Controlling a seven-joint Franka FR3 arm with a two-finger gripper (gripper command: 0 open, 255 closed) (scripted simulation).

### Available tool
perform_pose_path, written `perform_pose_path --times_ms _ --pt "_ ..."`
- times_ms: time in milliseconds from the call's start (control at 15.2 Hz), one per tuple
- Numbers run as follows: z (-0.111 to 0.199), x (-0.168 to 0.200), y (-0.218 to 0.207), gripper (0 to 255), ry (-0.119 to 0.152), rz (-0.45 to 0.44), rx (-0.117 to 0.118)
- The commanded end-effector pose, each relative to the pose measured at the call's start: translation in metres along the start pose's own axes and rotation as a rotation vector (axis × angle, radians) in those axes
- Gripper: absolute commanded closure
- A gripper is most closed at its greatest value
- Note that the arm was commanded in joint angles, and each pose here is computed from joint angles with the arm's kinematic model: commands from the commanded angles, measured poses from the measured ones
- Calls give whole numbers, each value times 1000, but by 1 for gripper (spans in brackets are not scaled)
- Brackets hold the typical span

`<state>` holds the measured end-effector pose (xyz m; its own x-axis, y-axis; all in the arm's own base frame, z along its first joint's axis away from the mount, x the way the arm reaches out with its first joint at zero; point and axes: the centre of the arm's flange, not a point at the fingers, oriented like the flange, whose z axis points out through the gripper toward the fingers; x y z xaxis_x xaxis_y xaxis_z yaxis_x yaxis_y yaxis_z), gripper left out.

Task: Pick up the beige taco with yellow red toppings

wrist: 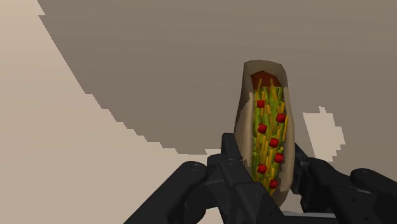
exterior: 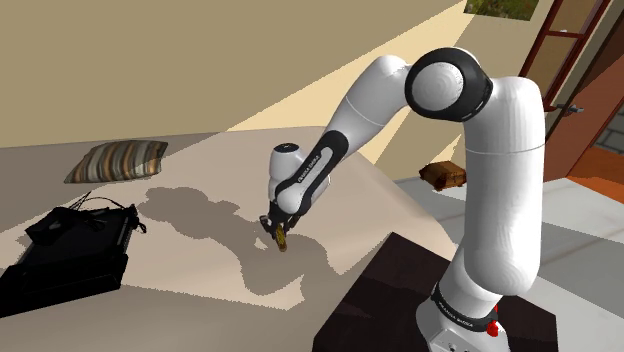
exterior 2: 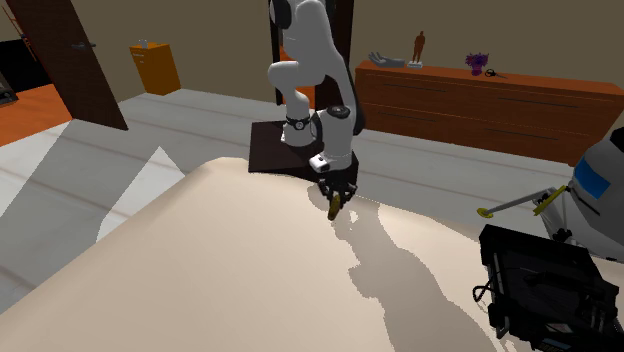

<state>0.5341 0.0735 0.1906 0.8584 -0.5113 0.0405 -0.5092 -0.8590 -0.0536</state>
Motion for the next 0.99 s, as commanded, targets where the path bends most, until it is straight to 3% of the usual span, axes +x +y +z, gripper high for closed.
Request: perform_pose_path --times_ms 0,924 --pt "-9 1 -1 255 0 0 0" --pt "-73 4 -4 255 0 0 0"
